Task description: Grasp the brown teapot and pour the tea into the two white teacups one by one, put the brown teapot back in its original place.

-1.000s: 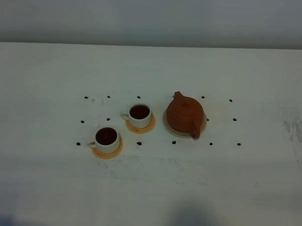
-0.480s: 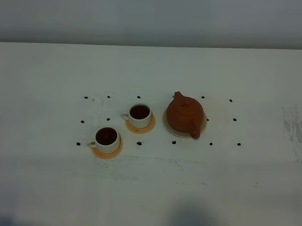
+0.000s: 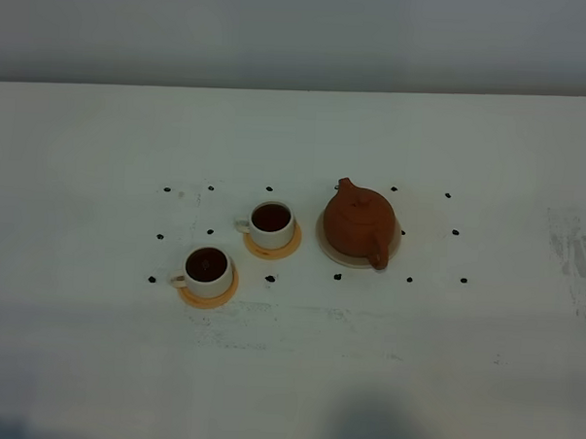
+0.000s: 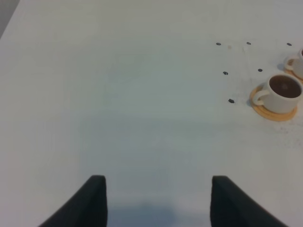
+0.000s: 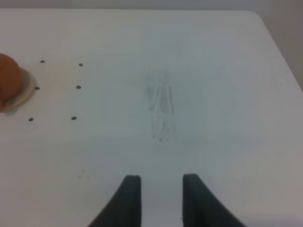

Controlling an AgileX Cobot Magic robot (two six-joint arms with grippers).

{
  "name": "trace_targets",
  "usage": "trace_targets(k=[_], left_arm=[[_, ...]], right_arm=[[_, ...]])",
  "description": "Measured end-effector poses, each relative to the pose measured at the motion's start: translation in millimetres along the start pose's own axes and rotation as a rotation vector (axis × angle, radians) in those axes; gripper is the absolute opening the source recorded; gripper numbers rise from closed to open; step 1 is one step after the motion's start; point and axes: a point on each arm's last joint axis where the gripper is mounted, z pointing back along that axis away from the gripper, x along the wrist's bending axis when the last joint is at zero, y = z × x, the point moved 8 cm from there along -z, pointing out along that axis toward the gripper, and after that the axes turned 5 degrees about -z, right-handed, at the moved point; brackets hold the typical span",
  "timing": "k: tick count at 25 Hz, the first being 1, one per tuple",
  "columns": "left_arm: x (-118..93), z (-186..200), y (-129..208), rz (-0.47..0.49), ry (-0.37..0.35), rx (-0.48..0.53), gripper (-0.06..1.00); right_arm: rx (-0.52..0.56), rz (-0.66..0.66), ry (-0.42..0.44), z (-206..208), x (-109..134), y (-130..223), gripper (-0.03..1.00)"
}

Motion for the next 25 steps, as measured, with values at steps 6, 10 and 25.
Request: trace_targets(k=[6,10,25], left_arm=[[0.0,0.0,0.0,0.0,0.0,0.0,0.5],[0.0,0.0,0.0,0.0,0.0,0.0,0.5],[0.0,0.0,0.0,0.0,0.0,0.0,0.5]], right_arm=[[0.0,0.0,0.0,0.0,0.0,0.0,0.21],[0.0,0.0,0.0,0.0,0.0,0.0,0.21],[0.001,0.0,0.0,-0.2,0.0,0.2,0.21]])
